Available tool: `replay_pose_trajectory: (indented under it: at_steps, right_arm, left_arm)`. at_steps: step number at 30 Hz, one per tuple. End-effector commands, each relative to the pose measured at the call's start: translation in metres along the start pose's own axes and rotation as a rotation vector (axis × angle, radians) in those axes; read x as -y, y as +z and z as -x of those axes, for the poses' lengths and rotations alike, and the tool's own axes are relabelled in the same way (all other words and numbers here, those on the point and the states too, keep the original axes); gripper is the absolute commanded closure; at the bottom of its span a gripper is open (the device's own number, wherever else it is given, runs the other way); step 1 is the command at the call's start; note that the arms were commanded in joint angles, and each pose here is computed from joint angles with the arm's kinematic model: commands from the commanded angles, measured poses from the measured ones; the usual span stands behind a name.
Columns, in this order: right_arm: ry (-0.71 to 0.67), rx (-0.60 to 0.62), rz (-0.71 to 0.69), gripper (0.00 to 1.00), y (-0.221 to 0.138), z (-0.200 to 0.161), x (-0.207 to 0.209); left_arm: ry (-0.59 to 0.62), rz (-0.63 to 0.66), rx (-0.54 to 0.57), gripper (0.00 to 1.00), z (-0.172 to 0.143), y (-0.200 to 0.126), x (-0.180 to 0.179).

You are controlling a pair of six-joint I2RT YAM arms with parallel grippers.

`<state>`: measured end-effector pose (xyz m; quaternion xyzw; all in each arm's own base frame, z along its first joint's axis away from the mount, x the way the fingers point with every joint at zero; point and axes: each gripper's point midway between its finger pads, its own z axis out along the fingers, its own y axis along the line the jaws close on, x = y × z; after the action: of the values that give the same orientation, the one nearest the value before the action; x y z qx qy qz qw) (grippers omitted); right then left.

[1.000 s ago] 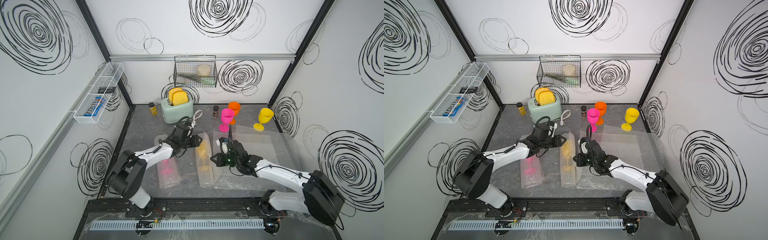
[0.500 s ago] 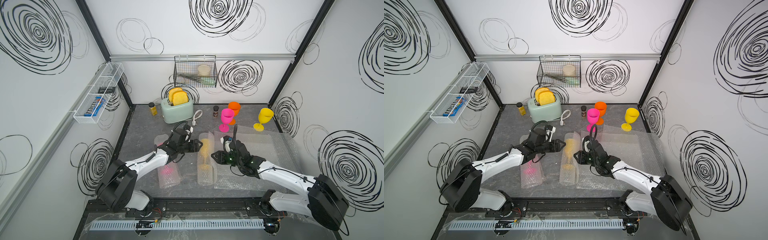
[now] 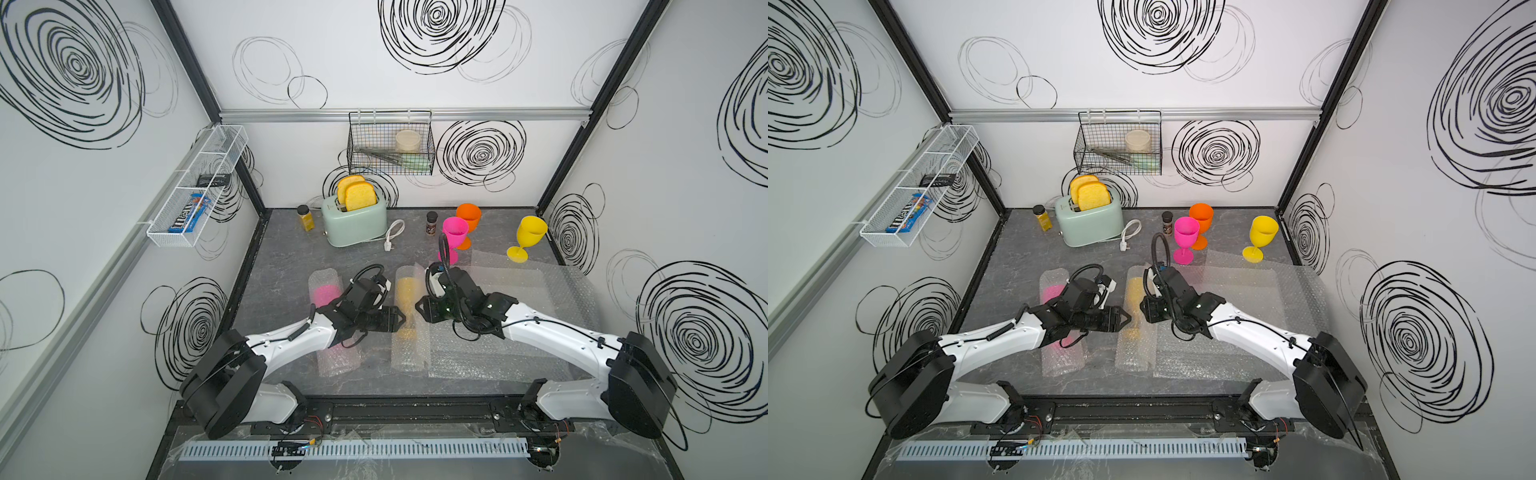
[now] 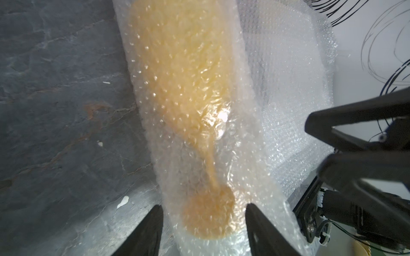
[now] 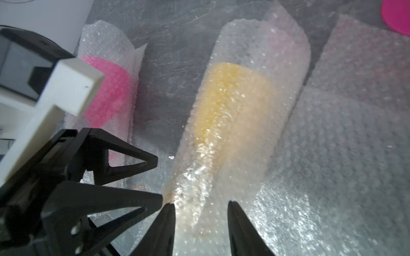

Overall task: Unpack wine glasses from bubble wrap
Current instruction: Unwrap the bubble wrap.

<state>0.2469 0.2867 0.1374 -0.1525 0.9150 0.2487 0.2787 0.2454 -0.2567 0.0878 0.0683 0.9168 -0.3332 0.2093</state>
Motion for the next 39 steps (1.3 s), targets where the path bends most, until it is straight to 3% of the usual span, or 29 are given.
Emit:
replay_pose_trajectory:
  at_steps: [1, 14, 18, 22, 26, 30, 39]
  right_arm:
    - [-0.079, -0.074, -0.106, 0.56, 0.008, -0.014, 0.004]
    - [-0.191, -0.157, -0.33, 0.56, 0.023, -0.026, 0.015]
    - [-0.17, -0.145, -0.298, 0.61, 0.022, -0.026, 0.013]
    - [-0.128, -0.139, -0.23, 0.81, 0.02, -0.025, 0.011]
    - [-0.099, -0.126, -0.19, 0.82, 0.015, -0.022, 0.011]
    - [-0.084, -0.131, -0.169, 0.93, 0.014, -0.024, 0.013]
    - [-0.01, -0.088, -0.014, 0.95, 0.007, -0.018, 0.003]
  left_arm:
    - [-0.012, 0.004, 0.01, 0.36, -0.003, -0.004, -0.003]
    - [-0.047, -0.06, 0.001, 0.37, -0.01, 0.004, 0.001]
    - [-0.052, -0.062, -0.005, 0.37, -0.013, 0.005, 0.0]
    - [-0.046, -0.071, 0.002, 0.37, -0.01, 0.004, 0.003]
    - [-0.045, -0.083, 0.003, 0.37, -0.007, 0.005, 0.007]
    - [-0.038, -0.095, 0.0, 0.37, -0.005, 0.008, 0.012]
    - [-0.035, -0.165, -0.021, 0.35, 0.001, 0.023, 0.038]
